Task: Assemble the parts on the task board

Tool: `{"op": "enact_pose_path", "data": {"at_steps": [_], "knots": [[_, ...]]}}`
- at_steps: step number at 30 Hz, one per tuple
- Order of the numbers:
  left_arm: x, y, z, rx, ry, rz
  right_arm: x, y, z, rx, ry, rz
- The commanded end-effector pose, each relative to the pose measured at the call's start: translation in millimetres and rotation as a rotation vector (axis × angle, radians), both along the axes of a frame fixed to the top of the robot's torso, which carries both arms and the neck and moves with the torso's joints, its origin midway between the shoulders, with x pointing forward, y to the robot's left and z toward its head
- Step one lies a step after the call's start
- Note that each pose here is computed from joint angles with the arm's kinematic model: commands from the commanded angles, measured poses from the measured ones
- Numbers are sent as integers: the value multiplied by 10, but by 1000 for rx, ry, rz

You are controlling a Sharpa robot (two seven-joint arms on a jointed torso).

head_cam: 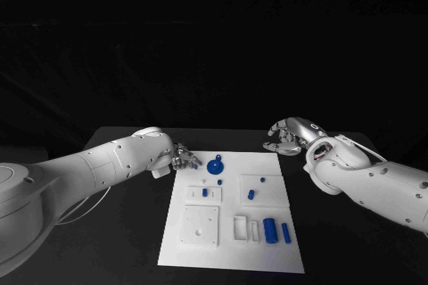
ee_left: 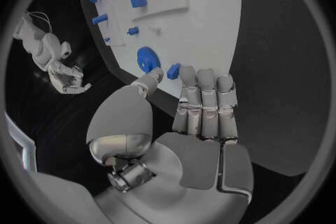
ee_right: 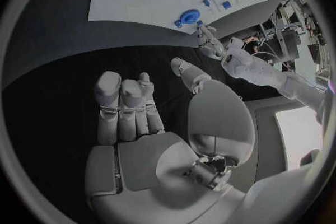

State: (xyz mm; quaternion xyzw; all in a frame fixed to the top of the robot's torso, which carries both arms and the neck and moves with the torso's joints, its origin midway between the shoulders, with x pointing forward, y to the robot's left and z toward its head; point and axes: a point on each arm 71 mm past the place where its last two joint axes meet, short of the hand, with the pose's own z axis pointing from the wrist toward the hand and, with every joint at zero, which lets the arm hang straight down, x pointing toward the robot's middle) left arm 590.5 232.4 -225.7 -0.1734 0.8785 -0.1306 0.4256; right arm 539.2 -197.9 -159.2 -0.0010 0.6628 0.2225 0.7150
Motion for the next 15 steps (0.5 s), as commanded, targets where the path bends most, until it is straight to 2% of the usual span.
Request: {"op": "enact_pose_path", "data": {"at_steps": [1,15], "knots": [[-9,-15,-17,-14,24,-15,-2,8,-1,-7,1,10],[-12,-36,-24,-40,39,-14,0,12,-3,-7,2,11]]}}
